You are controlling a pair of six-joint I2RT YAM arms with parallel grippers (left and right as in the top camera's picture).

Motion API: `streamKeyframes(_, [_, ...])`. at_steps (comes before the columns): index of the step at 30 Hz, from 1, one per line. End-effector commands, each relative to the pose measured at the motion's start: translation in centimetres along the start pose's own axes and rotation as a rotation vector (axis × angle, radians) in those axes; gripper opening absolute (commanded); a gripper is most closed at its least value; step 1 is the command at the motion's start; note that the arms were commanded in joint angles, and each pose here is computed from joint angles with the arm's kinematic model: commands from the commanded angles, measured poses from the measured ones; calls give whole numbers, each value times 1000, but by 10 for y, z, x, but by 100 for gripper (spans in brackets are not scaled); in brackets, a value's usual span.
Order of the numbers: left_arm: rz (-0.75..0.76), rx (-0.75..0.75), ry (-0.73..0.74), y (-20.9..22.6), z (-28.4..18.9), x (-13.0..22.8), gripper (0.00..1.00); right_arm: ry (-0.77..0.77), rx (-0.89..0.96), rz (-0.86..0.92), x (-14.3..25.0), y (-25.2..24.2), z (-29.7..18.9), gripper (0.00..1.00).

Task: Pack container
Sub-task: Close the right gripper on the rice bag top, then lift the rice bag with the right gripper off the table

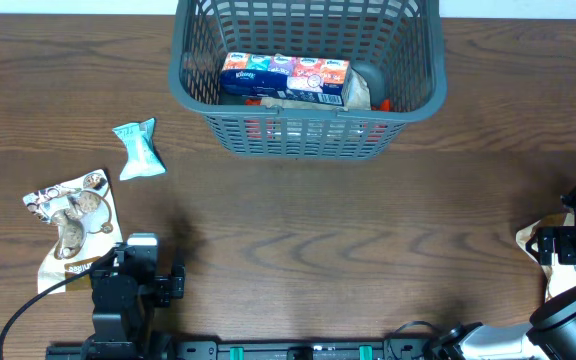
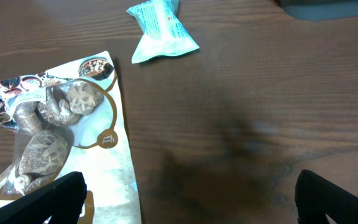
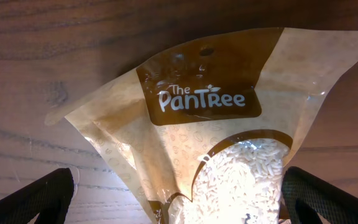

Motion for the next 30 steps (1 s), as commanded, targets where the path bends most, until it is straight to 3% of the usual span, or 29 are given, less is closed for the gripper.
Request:
streamKeyframes(1, [11, -14, -8, 2, -2, -2, 99, 4, -12, 8, -1, 2, 2, 99])
streamKeyframes(16, [11, -15, -7, 2, -2, -2, 99, 13, -18, -3, 9, -1, 4, 99])
streamKeyframes(30, [41, -15, -7, 2, -2, -2, 99, -29, -14, 44, 30, 4, 36, 99])
Point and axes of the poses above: each gripper's point midway between its finger pads, its own z axis out along the fingers, its own y axis along the line the jaws close on, x = y × z, the point moved 6 cm from there along -z, back along the fingers, and after that the axes turned 6 degrees about z, right-handed, at the moved point
